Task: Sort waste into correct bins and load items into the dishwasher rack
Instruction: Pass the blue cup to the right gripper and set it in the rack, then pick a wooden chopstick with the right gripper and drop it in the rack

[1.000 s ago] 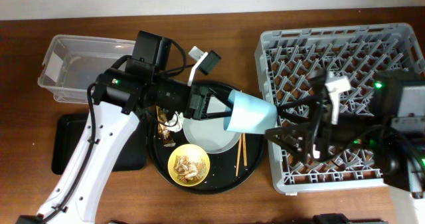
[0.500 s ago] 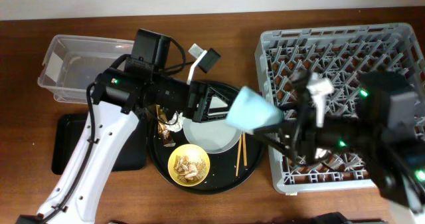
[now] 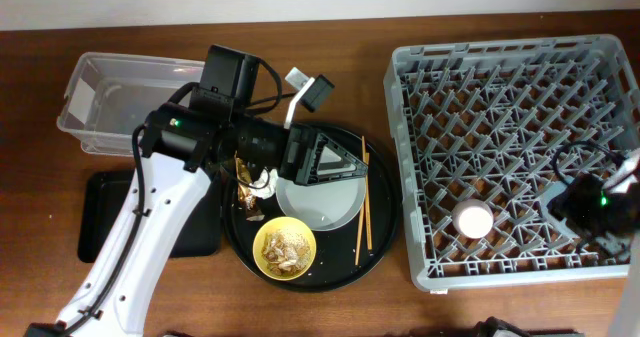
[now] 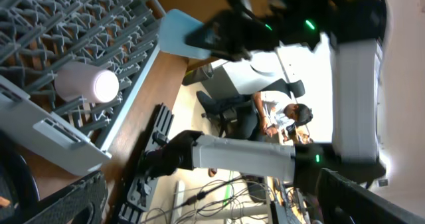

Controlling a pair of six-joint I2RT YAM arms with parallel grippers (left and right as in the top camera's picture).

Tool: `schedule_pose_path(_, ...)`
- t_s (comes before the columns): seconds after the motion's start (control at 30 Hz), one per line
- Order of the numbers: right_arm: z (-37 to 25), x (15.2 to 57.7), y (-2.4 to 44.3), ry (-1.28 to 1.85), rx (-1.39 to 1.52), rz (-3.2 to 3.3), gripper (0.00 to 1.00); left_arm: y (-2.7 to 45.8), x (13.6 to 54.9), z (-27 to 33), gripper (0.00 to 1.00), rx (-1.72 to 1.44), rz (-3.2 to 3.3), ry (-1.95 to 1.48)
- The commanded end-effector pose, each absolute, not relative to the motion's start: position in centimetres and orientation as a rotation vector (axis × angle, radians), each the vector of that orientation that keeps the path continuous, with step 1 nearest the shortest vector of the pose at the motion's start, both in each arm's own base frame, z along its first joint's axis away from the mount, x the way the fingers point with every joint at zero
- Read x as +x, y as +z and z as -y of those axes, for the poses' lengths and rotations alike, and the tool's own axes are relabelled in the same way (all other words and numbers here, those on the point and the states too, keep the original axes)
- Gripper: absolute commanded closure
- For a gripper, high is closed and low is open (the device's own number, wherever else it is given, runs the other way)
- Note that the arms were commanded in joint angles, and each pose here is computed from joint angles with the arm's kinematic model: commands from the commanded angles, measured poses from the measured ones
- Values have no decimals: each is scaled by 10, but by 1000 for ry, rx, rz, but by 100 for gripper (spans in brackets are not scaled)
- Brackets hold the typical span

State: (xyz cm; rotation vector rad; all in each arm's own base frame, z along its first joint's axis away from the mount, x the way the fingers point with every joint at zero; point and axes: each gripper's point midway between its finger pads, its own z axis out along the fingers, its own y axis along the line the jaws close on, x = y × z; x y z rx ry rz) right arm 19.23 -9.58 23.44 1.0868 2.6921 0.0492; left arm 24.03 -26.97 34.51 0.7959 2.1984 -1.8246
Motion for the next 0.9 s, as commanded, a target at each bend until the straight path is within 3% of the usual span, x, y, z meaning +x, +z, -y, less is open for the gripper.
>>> schedule_pose_path(0.0,111,205,201,35,1179,-2836,50,344,240,269,1,793,-2216,-1804)
schedule_pose_path(0.1,115,221,175,90,1208,-2918,46,338,244,268,1,780,-2240,-1758)
schedule_pose_path(0.13,116,223,168,98,1219,-2943,34,338,244,268,1,780,-2240,-1758)
schedule_pose_path(0.2,117,226,160,107,1232,-2970,24,338,244,268,1,779,-2242,-1752)
schedule_pose_path(0.33,104,237,180,245,1078,-2922,18,328,253,262,5,748,-2295,-1581)
schedule_pose_path(0.43,43,250,232,506,633,-2798,24,329,266,239,11,645,-2344,-1313)
schedule_pose_path(0.6,-63,241,271,498,58,-2719,33,345,284,130,11,162,-2441,-707)
schedule_pose_path(0.67,-103,243,261,432,-60,-2741,38,350,275,76,10,-92,-2440,-489)
schedule_pose_path(0.77,-143,260,229,325,-139,-2802,41,354,256,46,1,-209,-2425,-406)
schedule_pose_path(0.87,-152,307,171,112,35,-2865,54,348,245,39,1,-239,-2462,-389)
